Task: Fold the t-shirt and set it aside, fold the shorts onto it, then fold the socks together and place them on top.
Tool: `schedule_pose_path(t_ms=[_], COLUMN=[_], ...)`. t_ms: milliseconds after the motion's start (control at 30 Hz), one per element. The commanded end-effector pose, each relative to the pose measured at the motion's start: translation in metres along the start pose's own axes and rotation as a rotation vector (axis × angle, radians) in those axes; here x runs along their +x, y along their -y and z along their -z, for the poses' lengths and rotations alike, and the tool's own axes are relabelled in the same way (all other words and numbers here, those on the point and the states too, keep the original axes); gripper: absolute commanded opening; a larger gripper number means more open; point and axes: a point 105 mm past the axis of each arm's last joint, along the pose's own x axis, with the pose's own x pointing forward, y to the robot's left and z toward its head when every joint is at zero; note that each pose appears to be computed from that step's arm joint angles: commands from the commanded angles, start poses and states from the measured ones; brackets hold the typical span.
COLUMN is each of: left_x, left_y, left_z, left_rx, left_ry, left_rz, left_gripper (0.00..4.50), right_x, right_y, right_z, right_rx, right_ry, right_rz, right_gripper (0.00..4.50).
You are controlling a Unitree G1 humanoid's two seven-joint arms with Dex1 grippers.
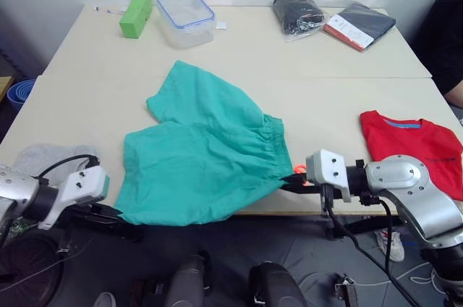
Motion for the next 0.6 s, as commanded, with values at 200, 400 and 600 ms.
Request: schedule_pose_path(t_ms=[200, 400, 600], left_x=[-0.016, -0.035, -0.067], left_y=[0.043, 0.054, -0.005], left_z=[-0.007, -0.032, -0.068], left_rx=[-0.003, -0.047, -0.013], left_ry=[-0.066, 0.026, 0.226], left_rz=[0.186, 0.236, 0.036], left_gripper=[0.00, 0.00, 0.00], right_x=[-0.009, -0.013, -0.020], right_y=[-0.037, -0.049, -0.025], right_z=[-0.016, -0.019, -0.036], right_rx=[0.041, 0.112, 0.328], right_ry=[0.070, 0.105, 0.281], right_rz=[-0.178, -0.259, -0.153], right_gripper=[0.03, 0.03, 0.03])
